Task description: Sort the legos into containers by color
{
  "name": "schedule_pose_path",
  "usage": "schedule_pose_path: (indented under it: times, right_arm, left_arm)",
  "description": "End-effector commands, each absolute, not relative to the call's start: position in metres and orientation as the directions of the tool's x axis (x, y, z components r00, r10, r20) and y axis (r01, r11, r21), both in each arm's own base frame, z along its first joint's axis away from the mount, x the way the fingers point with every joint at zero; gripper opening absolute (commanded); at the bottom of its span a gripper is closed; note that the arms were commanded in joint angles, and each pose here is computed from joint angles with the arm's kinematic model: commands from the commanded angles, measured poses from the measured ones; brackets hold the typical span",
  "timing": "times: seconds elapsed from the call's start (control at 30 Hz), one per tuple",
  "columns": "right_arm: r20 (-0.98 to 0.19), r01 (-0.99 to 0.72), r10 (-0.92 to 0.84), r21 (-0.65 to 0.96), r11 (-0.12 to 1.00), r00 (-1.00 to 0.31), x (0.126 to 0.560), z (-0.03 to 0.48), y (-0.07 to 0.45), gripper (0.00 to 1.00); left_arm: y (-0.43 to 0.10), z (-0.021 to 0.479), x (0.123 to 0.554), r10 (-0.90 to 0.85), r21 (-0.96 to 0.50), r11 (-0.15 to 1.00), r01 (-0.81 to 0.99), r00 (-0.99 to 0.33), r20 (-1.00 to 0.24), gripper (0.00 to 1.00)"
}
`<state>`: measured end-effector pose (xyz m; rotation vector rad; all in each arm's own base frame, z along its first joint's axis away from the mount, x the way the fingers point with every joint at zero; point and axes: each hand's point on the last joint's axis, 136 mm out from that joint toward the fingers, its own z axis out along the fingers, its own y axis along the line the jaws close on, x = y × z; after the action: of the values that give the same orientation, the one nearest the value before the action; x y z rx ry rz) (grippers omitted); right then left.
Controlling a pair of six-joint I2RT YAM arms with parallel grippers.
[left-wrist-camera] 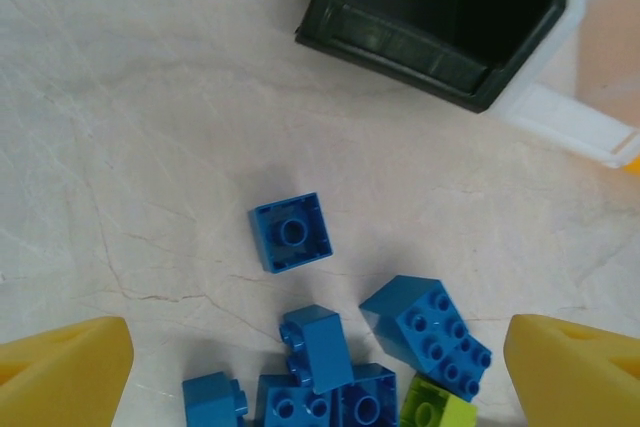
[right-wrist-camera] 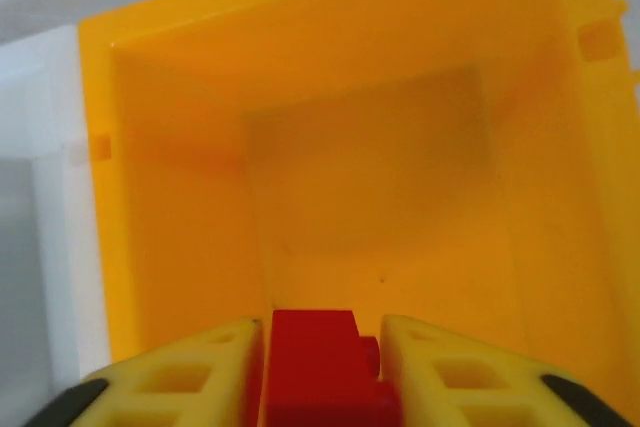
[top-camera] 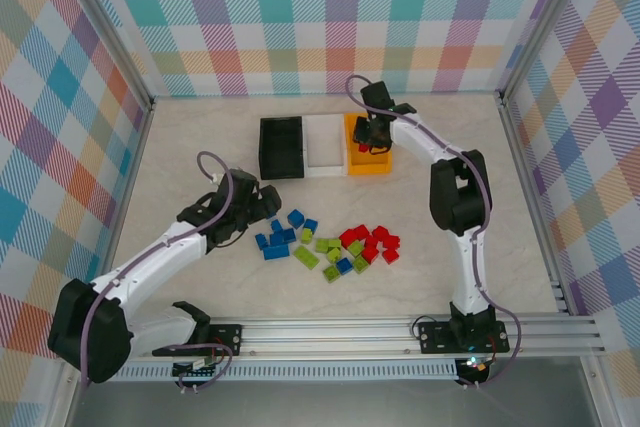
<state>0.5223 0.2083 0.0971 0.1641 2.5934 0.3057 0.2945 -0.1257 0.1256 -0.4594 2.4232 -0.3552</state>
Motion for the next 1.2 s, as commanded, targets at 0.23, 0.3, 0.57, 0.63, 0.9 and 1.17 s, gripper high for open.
schedule_pose_path:
  times: [0.23,0.3,0.57,0.63,0.9,1.17]
  right_arm:
    - [-0.573,-0.021,0.192,0.345,0.939,-0.797,0.511,0.170,0.215,0.58]
    - [-0.574,-0.029,0.194,0.356,0.934,-0.795,0.499,0.173,0.214,0.58]
    - [-0.553,-0.016,0.212,0.378,0.926,-0.806,0.456,0.153,0.202,0.57]
    - [-0.546,-0.012,0.212,0.378,0.926,-0.811,0.451,0.149,0.200,0.57]
    - [-0.542,-0.010,0.216,0.384,0.923,-0.812,0.439,0.144,0.196,0.56]
    - [-0.544,-0.011,0.215,0.382,0.924,-0.811,0.435,0.143,0.193,0.55]
  left_arm:
    - [-0.112,0.116,0.279,-0.368,-0.210,0.930,-0.303,-0.796,-0.480,0.88]
    - [-0.106,0.110,0.271,-0.365,-0.172,0.931,-0.322,-0.813,-0.454,0.84]
    - [-0.130,0.065,0.254,-0.344,-0.214,0.935,-0.284,-0.874,-0.343,0.71]
    - [-0.135,0.060,0.254,-0.323,-0.204,0.942,-0.266,-0.881,-0.347,0.66]
    - [-0.117,0.042,0.243,-0.322,-0.091,0.946,-0.310,-0.886,-0.334,0.54]
    - [-0.114,0.023,0.245,-0.315,-0.047,0.947,-0.317,-0.891,-0.327,0.40]
